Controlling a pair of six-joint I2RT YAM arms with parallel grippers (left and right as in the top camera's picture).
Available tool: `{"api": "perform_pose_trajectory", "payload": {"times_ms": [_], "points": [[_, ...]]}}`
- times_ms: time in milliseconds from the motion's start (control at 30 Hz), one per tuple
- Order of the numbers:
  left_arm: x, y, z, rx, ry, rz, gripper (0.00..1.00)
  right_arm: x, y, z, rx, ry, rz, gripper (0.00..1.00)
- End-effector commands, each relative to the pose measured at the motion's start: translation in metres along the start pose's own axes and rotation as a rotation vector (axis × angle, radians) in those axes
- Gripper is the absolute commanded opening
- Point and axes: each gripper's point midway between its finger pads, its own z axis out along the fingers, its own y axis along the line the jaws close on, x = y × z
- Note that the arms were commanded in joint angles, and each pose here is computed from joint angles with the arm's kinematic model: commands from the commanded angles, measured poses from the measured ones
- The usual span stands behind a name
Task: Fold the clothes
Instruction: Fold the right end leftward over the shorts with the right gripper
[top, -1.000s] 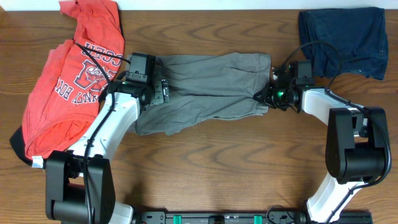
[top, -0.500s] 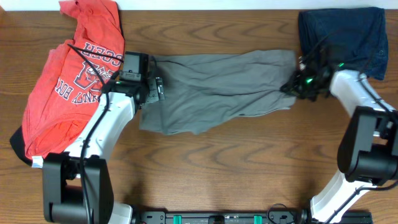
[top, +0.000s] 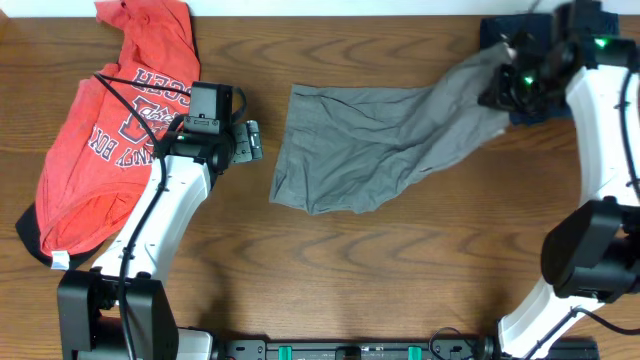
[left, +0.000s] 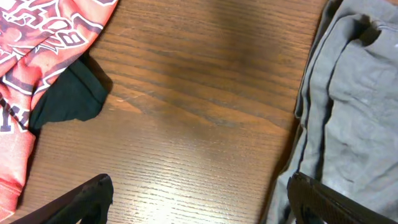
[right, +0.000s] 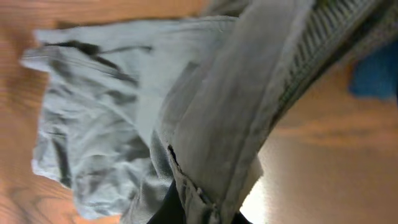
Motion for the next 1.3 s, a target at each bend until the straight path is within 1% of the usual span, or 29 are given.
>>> {"api": "perform_pose_trajectory", "payload": {"times_ms": [0, 133, 300, 367, 667, 833, 867, 933, 967, 1000, 1033, 1067, 1200, 1267], "points": [[0.000, 0.000, -0.001, 0.003, -0.001, 0.011, 0.91, -0.009, 0.061, -0.011, -0.043, -0.053, -0.165, 0.01], [0.000, 0.000, -0.001, 0.003, -0.001, 0.011, 0.91, -0.003, 0.103, 0.010, -0.025, -0.043, -0.232, 0.01], [0.000, 0.000, -0.001, 0.003, -0.001, 0.012, 0.91, 0.015, 0.152, 0.045, -0.021, 0.004, -0.312, 0.01], [0.000, 0.000, -0.001, 0.003, -0.001, 0.012, 0.91, 0.025, 0.169, 0.065, -0.023, 0.033, -0.344, 0.01], [0.000, 0.000, -0.001, 0.003, -0.001, 0.012, 0.91, 0.071, 0.213, 0.151, -0.068, 0.176, -0.436, 0.01], [0.000, 0.000, -0.001, 0.003, -0.001, 0.012, 0.91, 0.092, 0.240, 0.180, -0.109, 0.199, -0.491, 0.01], [-0.001, 0.000, -0.001, 0.003, -0.001, 0.012, 0.91, 0.095, 0.246, 0.182, -0.116, 0.196, -0.498, 0.03], [-0.001, 0.000, -0.001, 0.003, -0.001, 0.012, 0.91, 0.098, 0.258, 0.183, -0.141, 0.185, -0.518, 0.20], [-0.001, 0.000, -0.001, 0.003, -0.001, 0.012, 0.91, 0.099, 0.265, 0.183, -0.155, 0.177, -0.529, 0.45], [-0.001, 0.000, -0.001, 0.003, -0.001, 0.012, 0.91, 0.099, 0.267, 0.184, -0.160, 0.171, -0.535, 0.63], [-0.001, 0.000, -0.001, 0.003, -0.001, 0.012, 0.91, 0.099, 0.271, 0.184, -0.166, 0.164, -0.543, 0.85], [-0.001, 0.000, -0.001, 0.003, -0.001, 0.012, 0.91, 0.099, 0.274, 0.184, -0.169, 0.159, -0.547, 0.99], [-0.001, 0.000, -0.001, 0.003, -0.001, 0.012, 0.91, 0.092, 0.278, 0.174, -0.183, 0.150, -0.522, 0.99], [-0.001, 0.000, -0.001, 0.003, -0.001, 0.012, 0.91, 0.084, 0.277, 0.162, -0.195, 0.146, -0.498, 0.99]]}}
